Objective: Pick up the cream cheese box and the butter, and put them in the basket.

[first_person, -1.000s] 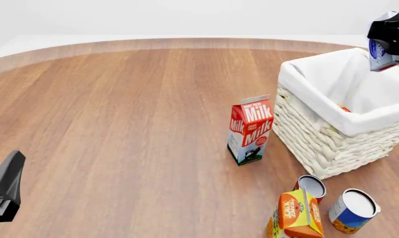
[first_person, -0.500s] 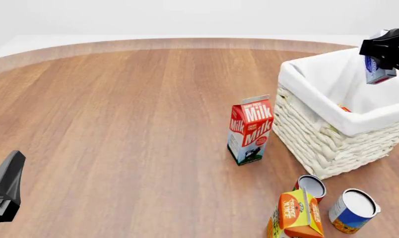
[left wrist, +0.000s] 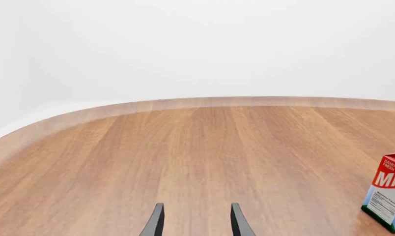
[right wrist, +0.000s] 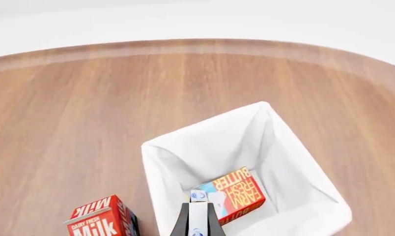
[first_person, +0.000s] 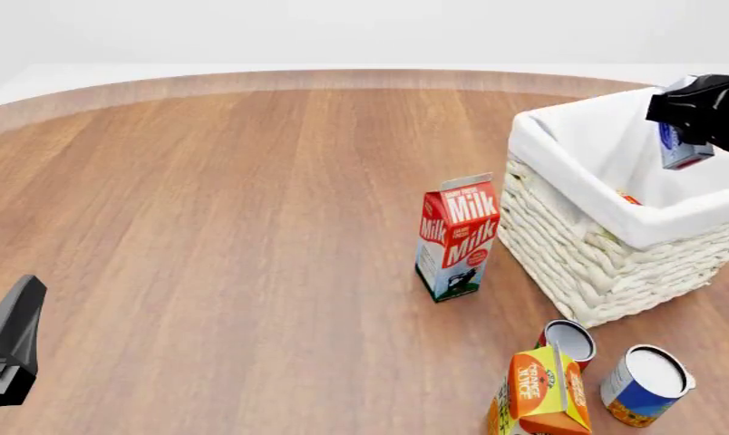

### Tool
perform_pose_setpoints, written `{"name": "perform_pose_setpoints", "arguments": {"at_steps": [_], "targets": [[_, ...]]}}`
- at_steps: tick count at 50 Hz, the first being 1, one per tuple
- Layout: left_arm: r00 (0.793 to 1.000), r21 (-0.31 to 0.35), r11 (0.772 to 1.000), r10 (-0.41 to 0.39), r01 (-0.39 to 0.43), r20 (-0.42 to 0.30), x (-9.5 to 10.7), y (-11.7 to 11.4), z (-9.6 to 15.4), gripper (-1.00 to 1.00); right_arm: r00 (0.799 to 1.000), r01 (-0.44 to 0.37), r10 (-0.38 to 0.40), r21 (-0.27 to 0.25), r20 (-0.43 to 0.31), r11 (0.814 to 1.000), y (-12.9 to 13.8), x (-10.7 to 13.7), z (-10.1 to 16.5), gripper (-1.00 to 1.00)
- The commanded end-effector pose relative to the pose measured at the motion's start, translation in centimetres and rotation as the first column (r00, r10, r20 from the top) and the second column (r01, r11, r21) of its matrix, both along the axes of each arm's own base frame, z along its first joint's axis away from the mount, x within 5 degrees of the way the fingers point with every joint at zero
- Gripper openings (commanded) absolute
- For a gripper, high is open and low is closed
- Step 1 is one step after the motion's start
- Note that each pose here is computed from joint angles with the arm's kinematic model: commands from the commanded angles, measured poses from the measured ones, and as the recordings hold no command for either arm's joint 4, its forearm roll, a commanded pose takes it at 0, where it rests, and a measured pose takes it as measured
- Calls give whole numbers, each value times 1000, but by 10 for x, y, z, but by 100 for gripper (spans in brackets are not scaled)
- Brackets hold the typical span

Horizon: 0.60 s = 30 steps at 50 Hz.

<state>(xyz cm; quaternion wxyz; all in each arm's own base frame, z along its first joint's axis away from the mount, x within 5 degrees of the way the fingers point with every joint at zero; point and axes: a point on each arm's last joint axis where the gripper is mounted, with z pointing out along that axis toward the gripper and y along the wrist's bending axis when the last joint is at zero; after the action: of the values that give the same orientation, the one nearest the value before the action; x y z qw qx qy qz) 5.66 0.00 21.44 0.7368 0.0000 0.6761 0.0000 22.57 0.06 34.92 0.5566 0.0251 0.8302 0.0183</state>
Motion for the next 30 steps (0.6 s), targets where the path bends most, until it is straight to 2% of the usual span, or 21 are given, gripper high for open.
{"name": "perform_pose_setpoints", "arguments": {"at_steps": [1,17,30], "targets": [[1000,0,1000,0,0,0,0,0,0,100,1000,8,-8,-1,3,1000,-2,1,-5,-100],[1000,0,1000,0,0,0,0,0,0,100,1000,9,-9,-4,1,1000,-2,6,-4,-100],[1000,0,1000,0,0,0,0,0,0,100,1000,3,-3,-4,-15,1000,-1,18,-16,-100]]}}
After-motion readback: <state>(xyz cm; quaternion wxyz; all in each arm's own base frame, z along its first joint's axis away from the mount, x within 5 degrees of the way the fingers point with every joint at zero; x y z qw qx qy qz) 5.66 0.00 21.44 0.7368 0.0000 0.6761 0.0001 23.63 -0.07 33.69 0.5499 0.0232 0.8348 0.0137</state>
